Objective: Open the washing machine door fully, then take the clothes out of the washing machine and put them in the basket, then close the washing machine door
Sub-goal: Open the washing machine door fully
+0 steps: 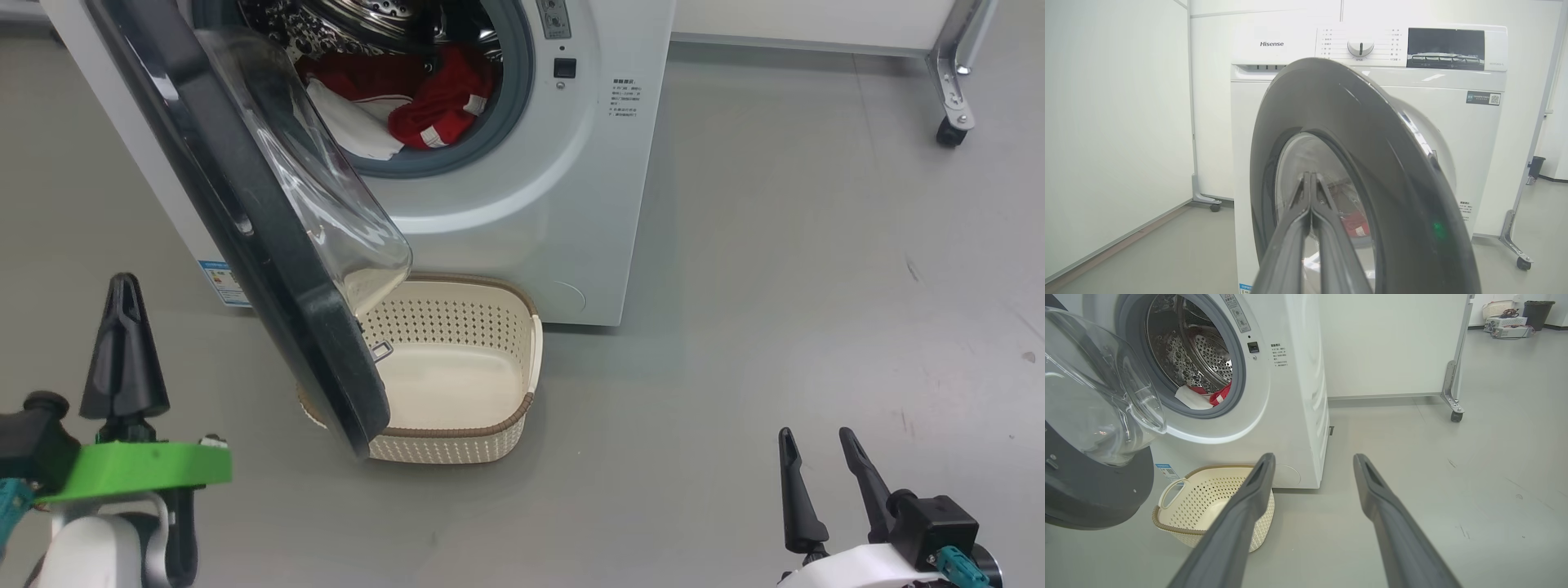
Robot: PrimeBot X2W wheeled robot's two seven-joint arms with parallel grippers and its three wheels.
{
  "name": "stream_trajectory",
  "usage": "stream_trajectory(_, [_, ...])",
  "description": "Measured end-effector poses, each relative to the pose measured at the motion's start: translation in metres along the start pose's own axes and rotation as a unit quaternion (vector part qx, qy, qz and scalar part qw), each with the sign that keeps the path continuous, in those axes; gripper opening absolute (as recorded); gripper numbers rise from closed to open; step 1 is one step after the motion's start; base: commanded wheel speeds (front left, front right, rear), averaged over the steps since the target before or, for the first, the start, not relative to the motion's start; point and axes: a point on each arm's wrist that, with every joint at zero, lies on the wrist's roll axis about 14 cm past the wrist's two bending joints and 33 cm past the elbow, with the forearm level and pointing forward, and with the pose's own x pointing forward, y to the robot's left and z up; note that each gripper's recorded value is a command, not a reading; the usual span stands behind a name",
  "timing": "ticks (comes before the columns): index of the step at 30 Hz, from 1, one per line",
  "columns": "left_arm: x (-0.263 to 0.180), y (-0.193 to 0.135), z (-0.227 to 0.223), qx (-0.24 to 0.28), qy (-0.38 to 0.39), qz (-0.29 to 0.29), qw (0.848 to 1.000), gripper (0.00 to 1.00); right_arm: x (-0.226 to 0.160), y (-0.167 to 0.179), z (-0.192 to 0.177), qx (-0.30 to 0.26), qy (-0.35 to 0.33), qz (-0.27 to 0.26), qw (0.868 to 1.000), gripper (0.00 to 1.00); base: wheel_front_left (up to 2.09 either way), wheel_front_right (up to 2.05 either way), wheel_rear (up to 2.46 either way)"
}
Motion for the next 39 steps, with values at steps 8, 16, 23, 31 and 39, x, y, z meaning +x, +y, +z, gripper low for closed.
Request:
stream_trajectory(8, [0.024, -0.028, 0.044, -0.01, -0.075, -0.042, 0.996, 0.0, 0.001, 0.001, -0.003, 0.0, 0.003, 0.0, 1.0, 1.0, 0.0, 0.0, 0.0])
stream_trajectory(16, [0.03, -0.074, 0.059, -0.024, -0.1, -0.11, 0.989, 0.0, 0.001, 0.0, -0.004, 0.0, 0.005, -0.003, 1.0, 1.0, 0.0, 0.0, 0.0])
stream_trajectory(23, [0.03, -0.106, 0.064, -0.039, -0.109, -0.157, 0.981, 0.0, -0.001, -0.003, -0.006, 0.003, 0.006, -0.009, 1.0, 1.0, 0.0, 0.0, 0.0])
stream_trajectory(31, [0.016, -0.152, 0.024, -0.064, -0.03, -0.221, 0.973, 0.0, -0.004, -0.006, -0.004, 0.004, 0.003, -0.016, 1.0, 1.0, 0.0, 0.0, 0.0])
stream_trajectory(39, [-0.008, -0.154, -0.044, -0.071, 0.106, -0.222, 0.967, 0.0, -0.006, -0.011, -0.005, 0.006, 0.004, -0.026, 1.0, 1.0, 0.0, 0.0, 0.0])
